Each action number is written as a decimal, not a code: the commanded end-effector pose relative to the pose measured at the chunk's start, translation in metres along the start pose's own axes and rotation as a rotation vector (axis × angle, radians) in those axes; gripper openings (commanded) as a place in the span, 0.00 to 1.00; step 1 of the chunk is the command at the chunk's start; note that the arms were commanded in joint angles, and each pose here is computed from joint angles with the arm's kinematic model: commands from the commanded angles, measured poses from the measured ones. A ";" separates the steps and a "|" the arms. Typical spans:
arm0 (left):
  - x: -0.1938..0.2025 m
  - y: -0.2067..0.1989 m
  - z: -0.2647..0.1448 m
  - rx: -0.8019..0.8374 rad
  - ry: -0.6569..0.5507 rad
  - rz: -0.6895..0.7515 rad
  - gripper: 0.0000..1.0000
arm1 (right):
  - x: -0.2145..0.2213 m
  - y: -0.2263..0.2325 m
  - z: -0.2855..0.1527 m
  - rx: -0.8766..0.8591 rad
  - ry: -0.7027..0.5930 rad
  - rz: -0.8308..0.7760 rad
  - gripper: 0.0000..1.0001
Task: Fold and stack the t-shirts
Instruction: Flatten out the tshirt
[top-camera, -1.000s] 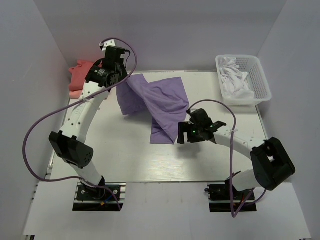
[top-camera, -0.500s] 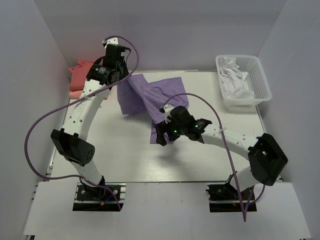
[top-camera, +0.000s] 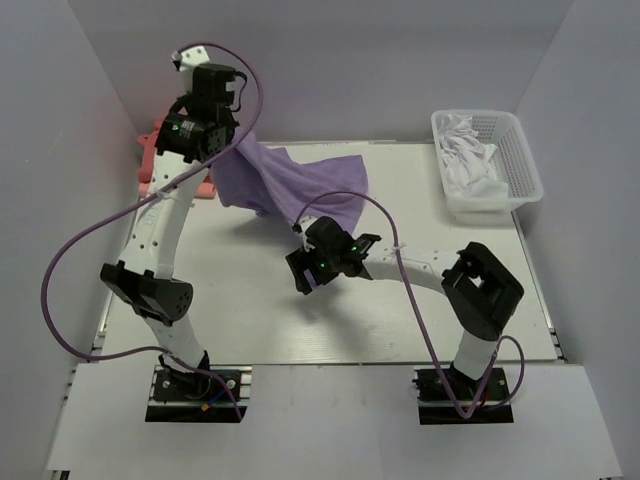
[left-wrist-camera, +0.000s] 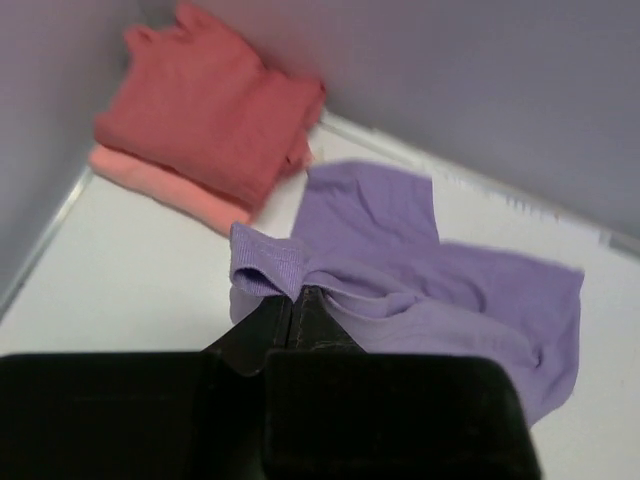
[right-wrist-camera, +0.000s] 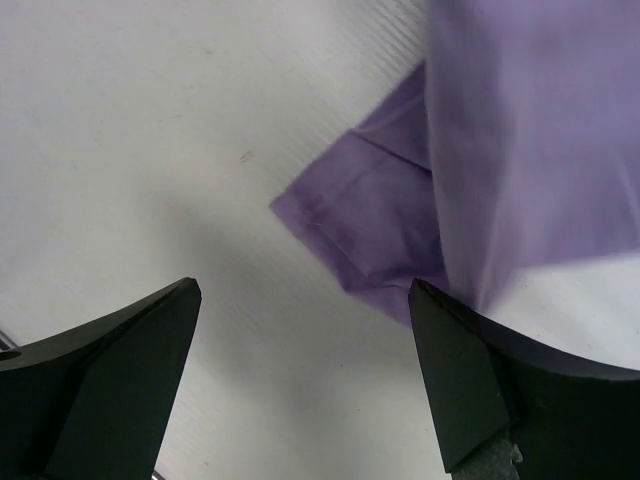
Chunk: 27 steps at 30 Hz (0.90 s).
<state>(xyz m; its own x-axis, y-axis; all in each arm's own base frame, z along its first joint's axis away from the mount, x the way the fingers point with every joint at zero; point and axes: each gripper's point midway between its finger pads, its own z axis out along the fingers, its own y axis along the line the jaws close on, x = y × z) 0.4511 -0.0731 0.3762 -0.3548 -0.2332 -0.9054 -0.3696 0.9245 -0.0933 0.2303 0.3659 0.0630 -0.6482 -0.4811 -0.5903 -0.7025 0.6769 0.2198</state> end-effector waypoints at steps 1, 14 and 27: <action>-0.077 0.054 -0.048 -0.131 -0.215 -0.100 0.00 | -0.004 -0.005 -0.012 0.042 -0.047 0.058 0.90; -0.073 0.086 -0.053 -0.202 -0.260 -0.058 0.00 | -0.014 0.004 -0.043 0.003 -0.129 0.089 0.90; -0.075 0.069 -0.050 -0.120 -0.244 -0.056 0.00 | -0.071 0.074 0.022 -0.075 -0.177 0.044 0.90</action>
<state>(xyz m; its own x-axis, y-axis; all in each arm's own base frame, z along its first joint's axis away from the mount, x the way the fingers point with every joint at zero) 0.4127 -0.0056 0.4365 -0.1760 -0.1736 -0.9690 -0.5117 0.8570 -0.0606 0.2185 0.4122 0.0628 -0.6837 -0.4148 -0.6005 -0.6644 0.6942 0.2770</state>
